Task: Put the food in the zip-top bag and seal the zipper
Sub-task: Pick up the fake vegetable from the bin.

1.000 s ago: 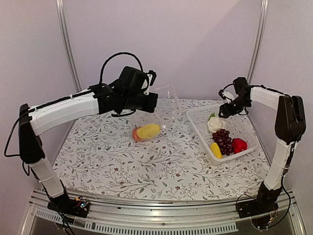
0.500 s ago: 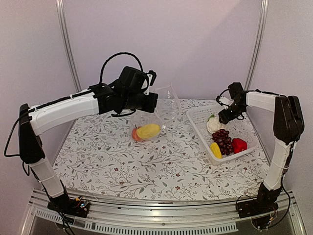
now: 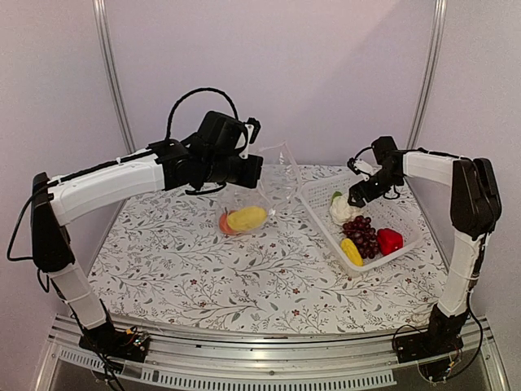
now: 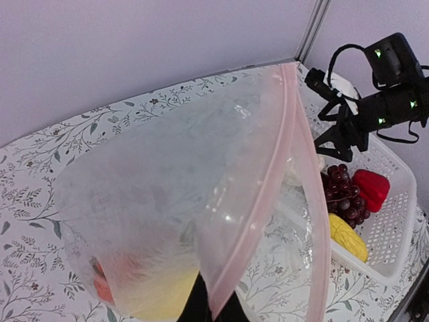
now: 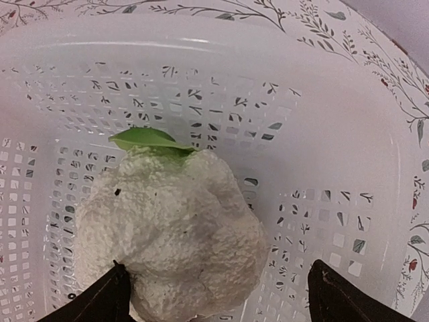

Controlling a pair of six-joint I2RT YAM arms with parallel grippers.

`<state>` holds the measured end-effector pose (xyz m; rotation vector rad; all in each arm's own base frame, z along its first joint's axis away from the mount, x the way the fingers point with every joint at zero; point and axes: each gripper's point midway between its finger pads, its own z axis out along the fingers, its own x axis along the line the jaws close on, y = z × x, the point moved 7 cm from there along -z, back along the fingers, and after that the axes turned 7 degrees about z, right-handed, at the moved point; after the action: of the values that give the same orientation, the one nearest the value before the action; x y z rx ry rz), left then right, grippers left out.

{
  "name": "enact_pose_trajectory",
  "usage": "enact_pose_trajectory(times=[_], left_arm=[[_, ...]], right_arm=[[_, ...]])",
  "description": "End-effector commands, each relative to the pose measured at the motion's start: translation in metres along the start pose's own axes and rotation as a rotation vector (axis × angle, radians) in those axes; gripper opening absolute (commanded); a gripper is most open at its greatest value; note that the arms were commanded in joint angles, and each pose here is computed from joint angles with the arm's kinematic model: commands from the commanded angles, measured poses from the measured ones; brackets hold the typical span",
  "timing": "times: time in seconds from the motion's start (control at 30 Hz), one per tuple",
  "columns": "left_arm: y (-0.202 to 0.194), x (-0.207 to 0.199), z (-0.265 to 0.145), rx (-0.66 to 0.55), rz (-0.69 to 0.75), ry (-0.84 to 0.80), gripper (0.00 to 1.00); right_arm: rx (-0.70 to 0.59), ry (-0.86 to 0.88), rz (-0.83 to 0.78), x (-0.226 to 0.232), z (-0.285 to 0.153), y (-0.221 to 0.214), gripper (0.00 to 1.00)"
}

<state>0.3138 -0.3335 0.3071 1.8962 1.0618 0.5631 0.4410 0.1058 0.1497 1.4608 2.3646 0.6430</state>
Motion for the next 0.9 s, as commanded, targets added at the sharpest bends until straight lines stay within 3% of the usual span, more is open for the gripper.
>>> enact_pose_trajectory(times=[0.0,0.43,0.5,0.73,0.87], left_arm=[[-0.001,0.003,-0.001,-0.003,-0.006,0.004,0.0],[-0.003,0.005,0.0,0.004,-0.002,0.012,0.0],[-0.002,0.004,-0.001,0.003,-0.003,0.01,0.0],[-0.001,0.005,-0.001,-0.001,-0.004,0.011,0.0],[-0.002,0.005,0.0,0.002,-0.002,0.018,0.0]], right_arm=[[0.116,0.203,0.049,0.024,0.022,-0.02,0.91],[0.157,0.484,0.176,0.037,0.033,-0.021,0.9],[0.153,0.495,0.188,0.035,0.032,-0.019,0.84],[0.112,0.444,0.177,0.028,0.014,-0.012,0.5],[0.038,0.386,0.129,0.026,-0.018,-0.001,0.43]])
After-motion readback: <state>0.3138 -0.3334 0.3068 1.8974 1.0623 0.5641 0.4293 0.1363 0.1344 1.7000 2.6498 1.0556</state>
